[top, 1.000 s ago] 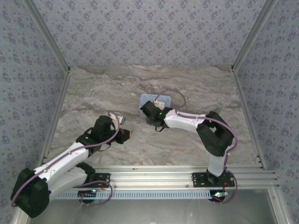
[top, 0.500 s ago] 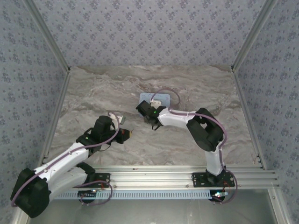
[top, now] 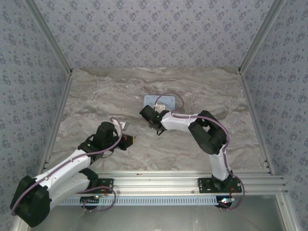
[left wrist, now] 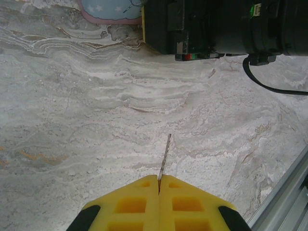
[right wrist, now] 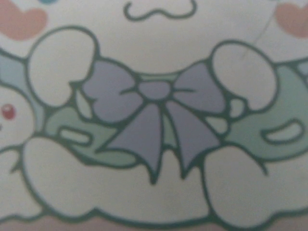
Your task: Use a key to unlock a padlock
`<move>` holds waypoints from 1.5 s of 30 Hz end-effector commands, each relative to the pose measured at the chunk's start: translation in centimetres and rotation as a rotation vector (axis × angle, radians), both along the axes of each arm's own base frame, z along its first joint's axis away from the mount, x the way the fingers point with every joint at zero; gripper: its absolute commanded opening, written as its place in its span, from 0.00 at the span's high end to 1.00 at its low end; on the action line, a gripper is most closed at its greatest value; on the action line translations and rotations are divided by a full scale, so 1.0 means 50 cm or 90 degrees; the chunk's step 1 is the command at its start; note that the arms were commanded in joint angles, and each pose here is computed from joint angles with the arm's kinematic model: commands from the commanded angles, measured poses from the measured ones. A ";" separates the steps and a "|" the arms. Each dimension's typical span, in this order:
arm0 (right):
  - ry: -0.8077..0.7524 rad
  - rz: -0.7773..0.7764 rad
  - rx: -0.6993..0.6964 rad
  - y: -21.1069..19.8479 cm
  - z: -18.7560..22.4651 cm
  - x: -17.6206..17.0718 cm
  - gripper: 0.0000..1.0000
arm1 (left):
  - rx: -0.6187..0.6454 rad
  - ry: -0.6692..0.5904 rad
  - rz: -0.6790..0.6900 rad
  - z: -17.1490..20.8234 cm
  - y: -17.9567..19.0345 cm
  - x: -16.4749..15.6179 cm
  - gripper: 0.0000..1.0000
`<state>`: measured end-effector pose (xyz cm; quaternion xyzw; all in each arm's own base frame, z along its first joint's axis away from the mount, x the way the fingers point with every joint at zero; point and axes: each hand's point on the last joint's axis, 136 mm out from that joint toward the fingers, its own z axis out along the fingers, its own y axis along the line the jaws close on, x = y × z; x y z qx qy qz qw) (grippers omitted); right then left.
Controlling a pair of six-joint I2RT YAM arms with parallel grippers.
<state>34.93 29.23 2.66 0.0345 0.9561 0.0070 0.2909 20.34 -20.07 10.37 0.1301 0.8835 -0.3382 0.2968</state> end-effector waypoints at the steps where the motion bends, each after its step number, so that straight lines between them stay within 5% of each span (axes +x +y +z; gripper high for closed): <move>1: -0.010 0.018 -0.003 0.014 0.017 0.014 0.79 | -0.013 -0.022 -0.026 0.016 -0.009 -0.007 1.00; 12: 0.063 0.073 0.054 0.031 0.062 -0.033 0.92 | -0.011 -0.075 -0.109 0.026 -0.020 -0.041 1.00; 23: 0.145 0.141 0.209 0.056 0.159 -0.084 1.00 | -0.089 -0.125 -0.144 0.038 -0.067 -0.023 1.00; 45: 0.280 0.144 0.380 0.050 0.205 -0.144 1.00 | -0.152 -0.171 -0.166 0.047 -0.147 0.073 1.00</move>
